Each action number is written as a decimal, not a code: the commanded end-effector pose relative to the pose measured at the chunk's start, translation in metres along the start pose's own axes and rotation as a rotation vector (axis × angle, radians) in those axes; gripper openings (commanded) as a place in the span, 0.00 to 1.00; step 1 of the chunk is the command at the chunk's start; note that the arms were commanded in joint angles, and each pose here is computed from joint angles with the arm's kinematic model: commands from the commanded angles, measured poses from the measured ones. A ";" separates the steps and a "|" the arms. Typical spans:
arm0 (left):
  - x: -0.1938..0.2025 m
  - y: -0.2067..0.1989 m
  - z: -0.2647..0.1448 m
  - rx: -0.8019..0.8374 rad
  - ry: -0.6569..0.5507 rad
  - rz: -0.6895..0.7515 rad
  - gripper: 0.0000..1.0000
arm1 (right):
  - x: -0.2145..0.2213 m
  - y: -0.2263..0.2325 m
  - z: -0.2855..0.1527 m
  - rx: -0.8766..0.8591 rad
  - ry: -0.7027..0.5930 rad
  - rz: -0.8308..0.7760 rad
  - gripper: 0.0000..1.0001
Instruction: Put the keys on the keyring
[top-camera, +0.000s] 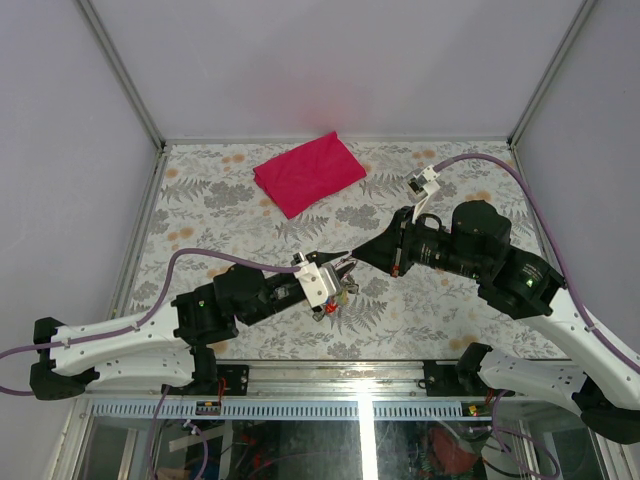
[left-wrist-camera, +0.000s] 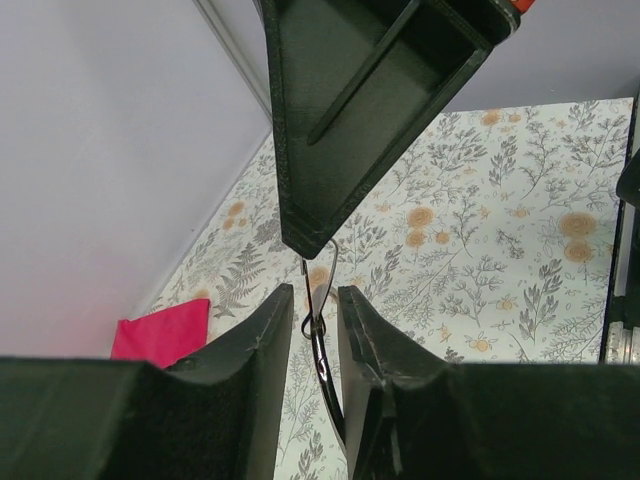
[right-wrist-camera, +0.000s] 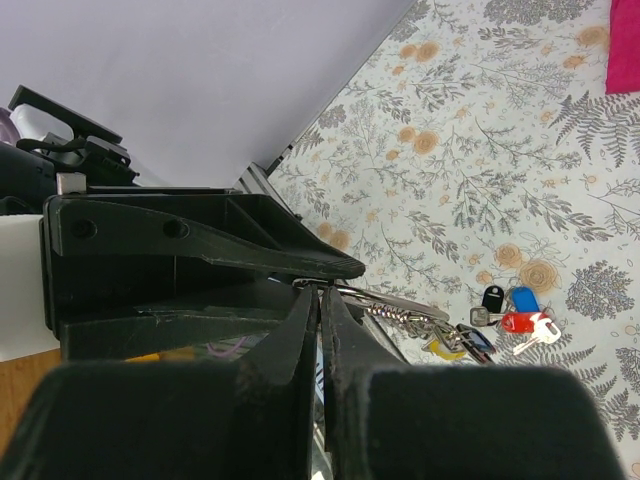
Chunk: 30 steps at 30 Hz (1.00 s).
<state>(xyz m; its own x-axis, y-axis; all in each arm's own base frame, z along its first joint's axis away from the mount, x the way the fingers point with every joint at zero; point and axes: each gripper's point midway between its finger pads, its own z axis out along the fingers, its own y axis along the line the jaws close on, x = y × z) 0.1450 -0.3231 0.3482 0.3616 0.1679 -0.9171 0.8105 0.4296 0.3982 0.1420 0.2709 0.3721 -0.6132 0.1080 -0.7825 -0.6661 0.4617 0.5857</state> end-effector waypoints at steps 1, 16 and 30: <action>-0.033 0.016 0.001 -0.065 -0.101 -0.032 0.25 | -0.012 0.015 -0.001 -0.063 -0.037 -0.015 0.00; -0.040 0.022 -0.001 -0.082 -0.103 -0.057 0.00 | -0.007 0.011 0.000 -0.051 -0.022 -0.016 0.00; -0.026 0.023 -0.005 -0.081 -0.029 -0.018 0.00 | -0.013 0.005 -0.008 -0.010 -0.057 -0.051 0.09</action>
<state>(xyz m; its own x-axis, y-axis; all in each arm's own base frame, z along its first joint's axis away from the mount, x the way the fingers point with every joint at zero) 0.1451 -0.3230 0.3487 0.3324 0.1843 -0.9249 0.8167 0.4343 0.3800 0.1422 0.2711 0.3715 -0.6064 0.1028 -0.7885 -0.6734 0.4611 0.5779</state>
